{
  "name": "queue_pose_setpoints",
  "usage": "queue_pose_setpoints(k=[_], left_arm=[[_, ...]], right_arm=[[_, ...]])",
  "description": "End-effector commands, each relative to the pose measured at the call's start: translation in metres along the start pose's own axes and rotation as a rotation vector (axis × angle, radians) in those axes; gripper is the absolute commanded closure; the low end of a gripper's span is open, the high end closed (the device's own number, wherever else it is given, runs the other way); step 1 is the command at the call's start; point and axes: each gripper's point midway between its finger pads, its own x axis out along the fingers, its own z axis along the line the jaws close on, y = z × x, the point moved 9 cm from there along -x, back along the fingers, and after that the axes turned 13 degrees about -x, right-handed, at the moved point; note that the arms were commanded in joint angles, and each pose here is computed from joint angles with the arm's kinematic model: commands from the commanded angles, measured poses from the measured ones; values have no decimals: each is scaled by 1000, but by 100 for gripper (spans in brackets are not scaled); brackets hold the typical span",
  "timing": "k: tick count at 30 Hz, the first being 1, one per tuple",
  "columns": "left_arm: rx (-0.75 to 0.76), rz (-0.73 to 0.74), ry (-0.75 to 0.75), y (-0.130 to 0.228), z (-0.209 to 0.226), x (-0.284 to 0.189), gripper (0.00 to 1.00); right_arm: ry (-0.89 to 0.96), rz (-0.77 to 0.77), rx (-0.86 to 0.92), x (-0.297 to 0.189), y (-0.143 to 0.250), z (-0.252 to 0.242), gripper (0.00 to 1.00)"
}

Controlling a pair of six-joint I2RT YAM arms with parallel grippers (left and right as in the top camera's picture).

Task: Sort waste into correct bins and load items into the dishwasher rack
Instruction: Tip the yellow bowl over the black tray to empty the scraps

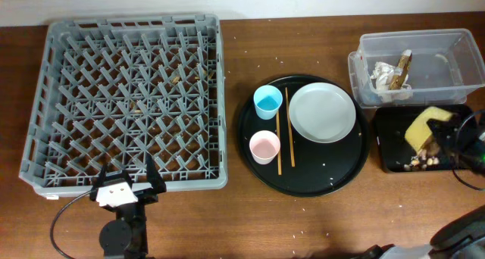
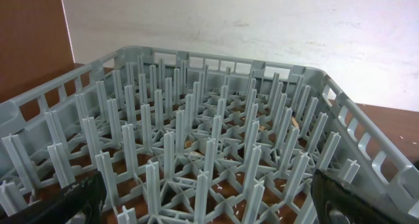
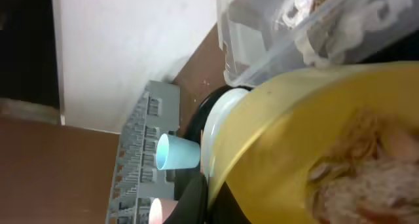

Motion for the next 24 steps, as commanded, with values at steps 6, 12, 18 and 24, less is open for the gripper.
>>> queue_pose_setpoints(k=[6,12,18,24], left_arm=[[12,2,0,1,1,0,0],[12,2,0,1,1,0,0],[12,2,0,1,1,0,0],[12,3,0,1,1,0,0]], right_arm=[[-260,-143,7,11,7,-28,96],[-275,-114,222,11,10,-26,96],[-255,-146,346,-5,10,-33,96],[-231,-185,573,-28,11,-43,96]])
